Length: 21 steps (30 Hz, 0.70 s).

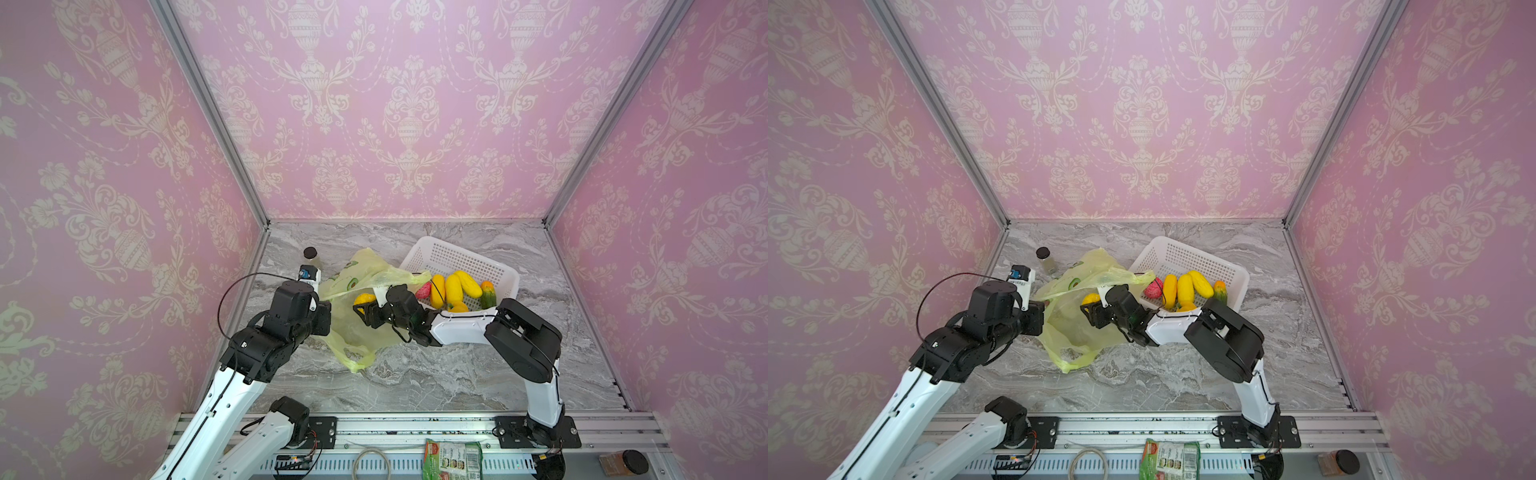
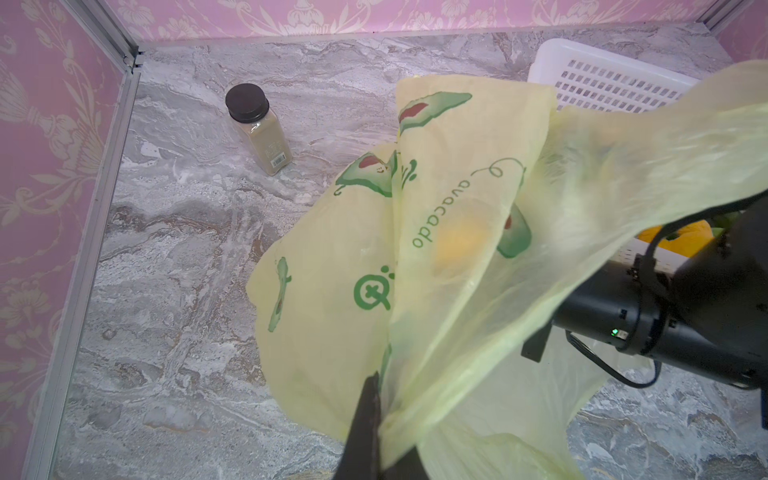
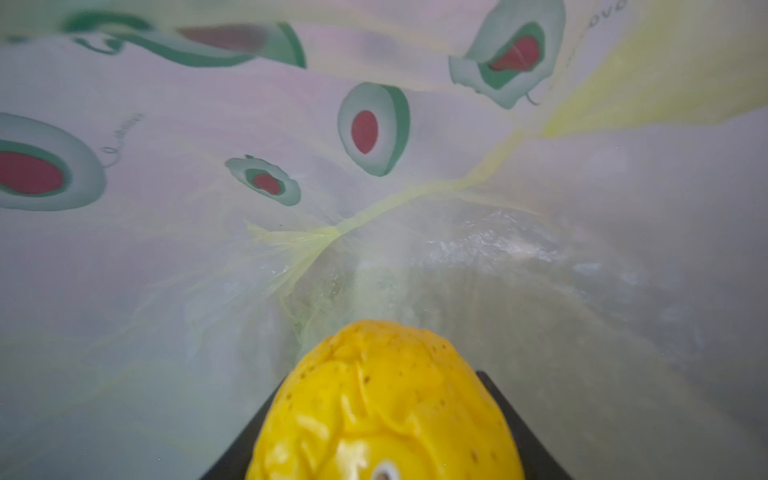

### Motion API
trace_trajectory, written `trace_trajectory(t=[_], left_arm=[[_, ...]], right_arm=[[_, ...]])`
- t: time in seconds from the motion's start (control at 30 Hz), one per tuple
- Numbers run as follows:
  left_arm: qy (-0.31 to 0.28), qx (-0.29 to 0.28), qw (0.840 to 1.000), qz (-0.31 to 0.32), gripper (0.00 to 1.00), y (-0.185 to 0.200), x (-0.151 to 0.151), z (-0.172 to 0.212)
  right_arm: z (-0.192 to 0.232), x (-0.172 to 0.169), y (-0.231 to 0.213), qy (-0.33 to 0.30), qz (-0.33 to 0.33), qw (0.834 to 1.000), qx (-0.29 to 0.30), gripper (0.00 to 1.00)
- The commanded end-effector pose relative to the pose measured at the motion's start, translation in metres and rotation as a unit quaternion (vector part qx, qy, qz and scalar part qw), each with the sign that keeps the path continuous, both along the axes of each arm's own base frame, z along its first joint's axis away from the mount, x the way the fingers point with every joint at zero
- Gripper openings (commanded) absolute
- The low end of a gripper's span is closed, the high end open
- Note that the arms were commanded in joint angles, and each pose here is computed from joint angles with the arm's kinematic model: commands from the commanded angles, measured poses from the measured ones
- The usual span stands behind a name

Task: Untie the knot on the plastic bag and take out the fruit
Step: 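Lift the small yellow fruit out of the bag toward the basket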

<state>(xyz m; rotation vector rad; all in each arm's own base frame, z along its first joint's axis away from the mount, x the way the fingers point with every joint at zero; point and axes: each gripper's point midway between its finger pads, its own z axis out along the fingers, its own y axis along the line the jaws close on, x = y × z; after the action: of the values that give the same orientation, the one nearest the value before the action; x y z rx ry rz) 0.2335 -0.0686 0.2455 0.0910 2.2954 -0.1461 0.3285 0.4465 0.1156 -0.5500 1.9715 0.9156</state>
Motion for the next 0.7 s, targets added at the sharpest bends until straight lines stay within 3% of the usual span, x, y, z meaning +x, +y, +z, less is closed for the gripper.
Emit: trace_trajectory(t=[0.0,0.33,0.67], left_arm=[[0.011,0.008,1.0,0.019,0.0,0.009,-0.004,-0.006],[0.01,0.01,1.0,0.025,0.0,0.011,-0.004,-0.005],[0.012,0.015,0.999,0.031,0.0,0.013,-0.003,-0.006]], right_arm=[[0.036,-0.025,0.014,-0.06,0.061,0.995,0.048,0.37],[0.071,-0.074,0.014,-0.104,0.145,0.981,0.08,0.41],[0.124,-0.114,-0.021,-0.147,0.16,0.97,0.11,0.39]])
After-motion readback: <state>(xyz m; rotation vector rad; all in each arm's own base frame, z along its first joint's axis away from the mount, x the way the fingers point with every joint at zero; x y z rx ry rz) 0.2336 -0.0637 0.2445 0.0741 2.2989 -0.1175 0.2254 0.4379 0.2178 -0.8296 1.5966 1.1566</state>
